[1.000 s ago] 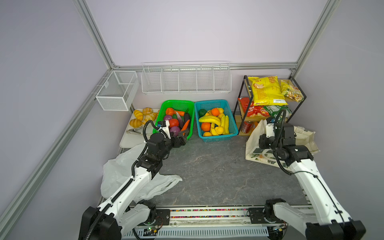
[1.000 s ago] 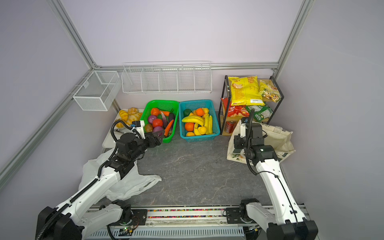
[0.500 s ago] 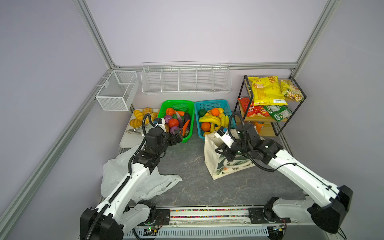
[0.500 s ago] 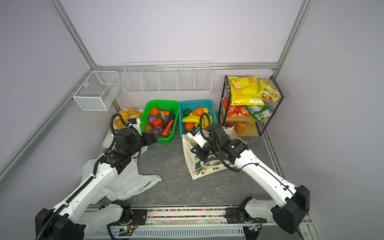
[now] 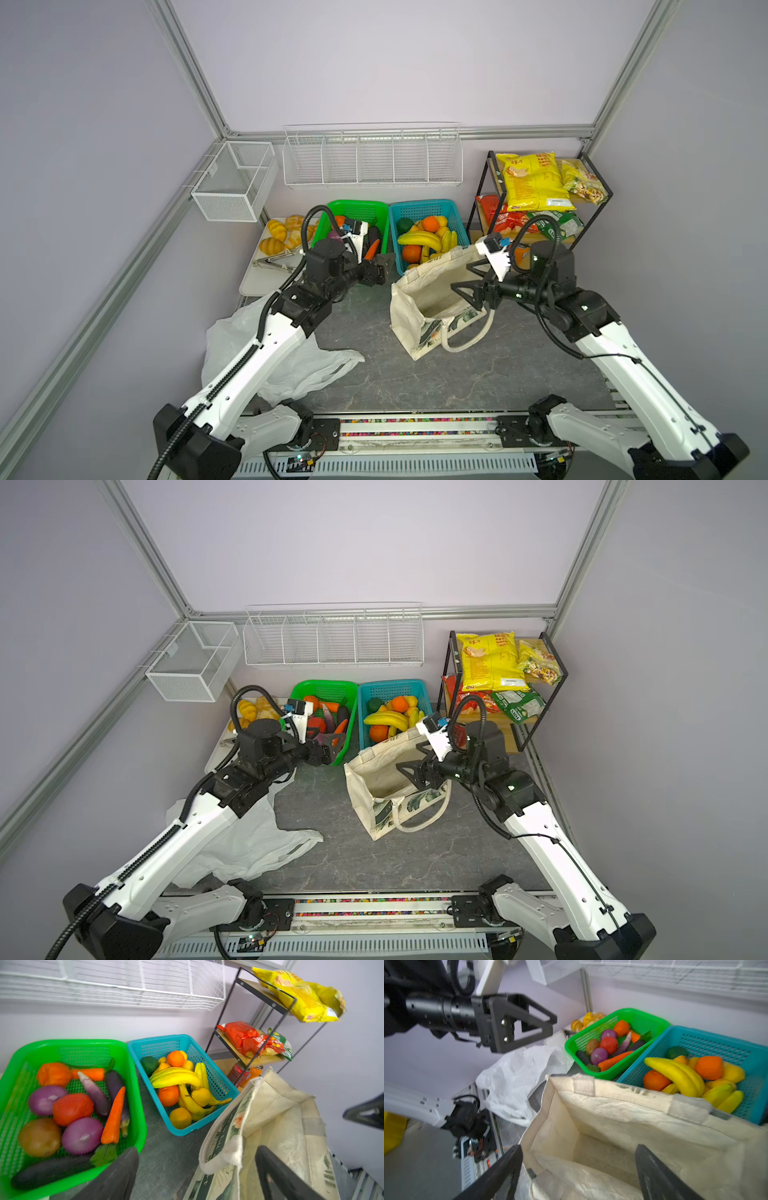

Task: Place the mixed food into the grocery bags and tie them
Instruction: 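Drag the tote bag toward the left gripper, which grasps its handle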

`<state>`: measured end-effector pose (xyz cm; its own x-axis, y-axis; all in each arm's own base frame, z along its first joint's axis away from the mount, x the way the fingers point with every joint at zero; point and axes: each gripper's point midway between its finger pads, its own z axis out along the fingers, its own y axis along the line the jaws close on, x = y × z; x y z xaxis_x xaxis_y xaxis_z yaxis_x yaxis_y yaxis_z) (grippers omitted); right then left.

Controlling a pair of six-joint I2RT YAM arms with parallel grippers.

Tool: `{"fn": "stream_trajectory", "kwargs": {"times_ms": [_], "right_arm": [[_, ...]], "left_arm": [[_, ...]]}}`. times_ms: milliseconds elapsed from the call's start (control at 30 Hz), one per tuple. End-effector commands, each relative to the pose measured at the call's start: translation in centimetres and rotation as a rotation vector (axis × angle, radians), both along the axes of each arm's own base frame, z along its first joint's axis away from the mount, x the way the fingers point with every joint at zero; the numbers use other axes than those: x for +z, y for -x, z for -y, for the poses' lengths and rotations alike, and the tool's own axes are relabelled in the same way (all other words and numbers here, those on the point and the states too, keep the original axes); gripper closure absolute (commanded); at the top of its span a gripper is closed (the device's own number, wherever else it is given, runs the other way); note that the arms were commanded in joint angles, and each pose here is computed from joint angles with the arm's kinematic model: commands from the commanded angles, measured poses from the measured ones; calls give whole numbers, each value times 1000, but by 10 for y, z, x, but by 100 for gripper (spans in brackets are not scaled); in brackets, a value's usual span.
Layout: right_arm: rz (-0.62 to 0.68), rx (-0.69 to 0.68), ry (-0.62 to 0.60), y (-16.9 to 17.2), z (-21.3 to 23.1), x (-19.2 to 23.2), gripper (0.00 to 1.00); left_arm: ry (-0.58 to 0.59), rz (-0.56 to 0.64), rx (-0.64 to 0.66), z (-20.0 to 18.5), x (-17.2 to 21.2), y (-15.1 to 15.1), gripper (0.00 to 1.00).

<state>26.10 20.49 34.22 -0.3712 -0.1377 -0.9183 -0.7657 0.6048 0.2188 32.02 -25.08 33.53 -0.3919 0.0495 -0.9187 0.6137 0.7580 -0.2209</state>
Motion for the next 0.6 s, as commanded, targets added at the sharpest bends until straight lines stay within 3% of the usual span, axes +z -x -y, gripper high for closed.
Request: {"fn": "stream_trajectory", "kwargs": {"times_ms": [0, 133, 233, 333, 433, 567], "right_arm": [[-42, -185, -2, -26, 27, -16, 9], [-18, -417, 63, -42, 70, -27, 9], [22, -555, 109, -44, 97, -33, 8], [50, -674, 157, -43, 121, -40, 8], [68, -750, 190, -41, 138, -42, 8], [71, -804, 167, -39, 152, -39, 8]], "left_arm": [[-217, -29, -249, 38, -33, 19, 8], [-450, -74, -430, 68, -64, 24, 7], [-502, -126, -503, 92, -77, 17, 15], [-507, -168, -527, 113, -88, 1, 34], [-505, -228, -550, 129, -93, -10, 61], [-449, -327, -558, 135, -86, -12, 90]]}}
